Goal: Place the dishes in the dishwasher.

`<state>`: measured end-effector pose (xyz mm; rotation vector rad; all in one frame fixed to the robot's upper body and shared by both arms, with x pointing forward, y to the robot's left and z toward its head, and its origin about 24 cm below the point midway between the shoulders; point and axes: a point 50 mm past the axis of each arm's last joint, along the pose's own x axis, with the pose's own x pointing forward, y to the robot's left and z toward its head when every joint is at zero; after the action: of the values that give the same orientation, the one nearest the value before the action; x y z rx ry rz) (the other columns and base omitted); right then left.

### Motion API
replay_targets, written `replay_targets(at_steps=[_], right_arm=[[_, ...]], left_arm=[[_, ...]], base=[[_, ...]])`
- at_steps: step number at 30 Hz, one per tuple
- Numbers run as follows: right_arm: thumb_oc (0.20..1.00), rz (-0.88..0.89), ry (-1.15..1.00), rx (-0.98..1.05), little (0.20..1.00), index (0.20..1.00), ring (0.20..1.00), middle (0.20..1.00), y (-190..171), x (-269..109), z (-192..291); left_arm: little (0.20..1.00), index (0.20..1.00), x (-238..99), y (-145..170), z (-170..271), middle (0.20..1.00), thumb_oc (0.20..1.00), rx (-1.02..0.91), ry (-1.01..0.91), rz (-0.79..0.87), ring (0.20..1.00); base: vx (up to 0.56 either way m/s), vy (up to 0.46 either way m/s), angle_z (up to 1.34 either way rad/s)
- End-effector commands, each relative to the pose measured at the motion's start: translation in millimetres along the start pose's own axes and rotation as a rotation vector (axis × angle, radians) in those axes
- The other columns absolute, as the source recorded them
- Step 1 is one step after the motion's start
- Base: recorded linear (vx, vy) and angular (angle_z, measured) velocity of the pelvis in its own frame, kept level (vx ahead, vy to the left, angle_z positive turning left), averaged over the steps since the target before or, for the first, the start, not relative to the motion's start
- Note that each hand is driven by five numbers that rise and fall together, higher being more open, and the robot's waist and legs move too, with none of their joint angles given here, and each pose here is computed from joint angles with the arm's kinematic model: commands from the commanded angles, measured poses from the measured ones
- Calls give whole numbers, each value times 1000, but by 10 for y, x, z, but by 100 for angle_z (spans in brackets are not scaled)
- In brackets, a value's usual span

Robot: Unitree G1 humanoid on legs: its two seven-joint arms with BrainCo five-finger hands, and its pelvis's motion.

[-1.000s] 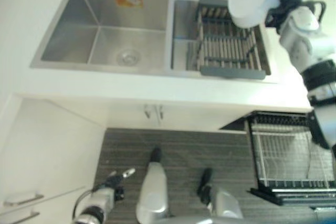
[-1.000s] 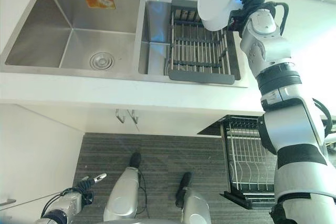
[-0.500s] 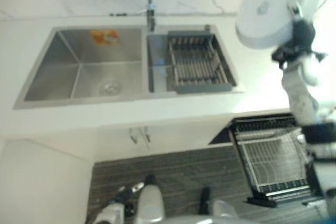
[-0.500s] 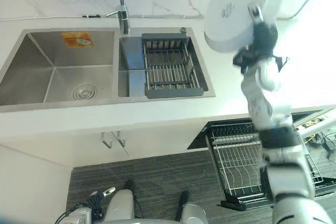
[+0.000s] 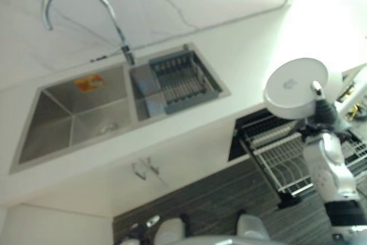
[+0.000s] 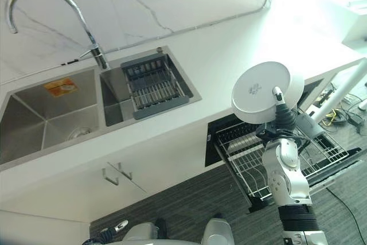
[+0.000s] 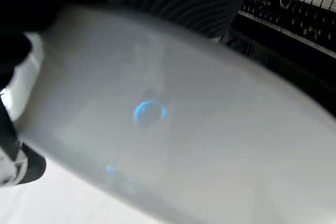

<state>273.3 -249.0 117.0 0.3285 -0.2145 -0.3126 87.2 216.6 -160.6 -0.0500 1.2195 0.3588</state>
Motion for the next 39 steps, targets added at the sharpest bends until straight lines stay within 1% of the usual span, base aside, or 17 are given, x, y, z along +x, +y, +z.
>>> replay_targets(at_steps=[1, 5, 7, 9, 13, 17, 22, 24, 27, 31, 32, 33, 34, 35, 37, 38, 39], right_arm=[[200, 106, -258, 126, 200, 200, 200, 200, 218, 102, 585], [200, 43, -240, 69, 200, 200, 200, 200, 130, 48, 509], [200, 39, -223, 80, 200, 200, 200, 200, 124, 52, 493], [200, 37, -195, 101, 200, 200, 200, 200, 155, 48, 404], [200, 22, -190, 118, 200, 200, 200, 200, 203, 38, 349], [200, -12, -239, 129, 200, 200, 200, 200, 267, 103, 483], [200, -40, -274, 72, 200, 200, 200, 200, 285, 133, 619], [200, -70, -309, -20, 200, 200, 200, 200, 228, 119, 670], [200, -140, -352, -183, 200, 200, 200, 200, 151, 110, 683], [200, -222, -431, -551, 200, 200, 200, 200, 3, 109, 730], [200, -247, -456, -685, 200, 200, 200, 200, -43, 115, 723], [200, -238, -408, -891, 200, 200, 200, 200, -153, 149, 636], [200, -236, -408, -902, 200, 200, 200, 200, -155, 152, 632], [200, -203, -391, -1028, 200, 200, 200, 200, -198, 158, 576], [200, -127, -356, -1166, 200, 200, 200, 200, -200, 169, 486], [200, -24, -387, -1333, 200, 200, 200, 200, -124, 190, 425], [200, 12, -386, -1434, 200, 200, 200, 200, -123, 216, 395]], left_arm=[[1000, 1000, -4, -108, 88, 1000, 1000, 23, -28, -20, 1000], [1000, 1000, 9, -109, 112, 1000, 1000, 30, -8, -12, 1000], [1000, 1000, 11, -100, 91, 1000, 1000, 55, 3, -13, 1000], [1000, 1000, 16, -89, 199, 1000, 1000, 94, -27, -1, 1000], [1000, 1000, 17, -88, 323, 1000, 1000, 70, -34, 24, 1000], [1000, 1000, 7, -65, 534, 1000, 1000, 122, -61, 37, 1000], [1000, 1000, 11, 7, 364, 1000, 1000, 49, -12, 58, 1000], [1000, 1000, 14, 1, 244, 1000, 1000, 71, 19, 40, 1000], [1000, 1000, 11, -41, 107, 1000, 1000, 21, 69, 43, 1000], [1000, 1000, 12, -45, 46, 1000, 1000, 29, 75, 32, 1000], [1000, 1000, 15, -45, 62, 1000, 1000, 24, 70, 33, 1000], [1000, 1000, 21, -28, 122, 1000, 1000, 31, 51, 26, 1000], [1000, 1000, 21, -29, 123, 1000, 1000, 32, 50, 26, 1000], [1000, 1000, 23, -13, 153, 1000, 1000, 39, 43, 24, 1000], [1000, 1000, 26, 10, 170, 1000, 1000, 51, 35, 23, 1000], [1000, 1000, 31, 34, 204, 1000, 1000, 75, 26, 21, 1000], [1000, 1000, 34, 53, 224, 1000, 1000, 89, 21, 22, 1000]], base=[[120, 315, 18], [118, 283, 10], [85, 214, -18], [-20, -50, -61], [-47, -244, -37], [-92, -431, 21], [-31, -251, -16], [28, -81, -37], [30, -39, -21], [10, -8, -5], [-42, -39, 7], [-31, -33, 6], [-35, -39, 5], [-23, -28, 4], [-28, -39, 6], [-27, -46, 7], [-29, -46, 10]])
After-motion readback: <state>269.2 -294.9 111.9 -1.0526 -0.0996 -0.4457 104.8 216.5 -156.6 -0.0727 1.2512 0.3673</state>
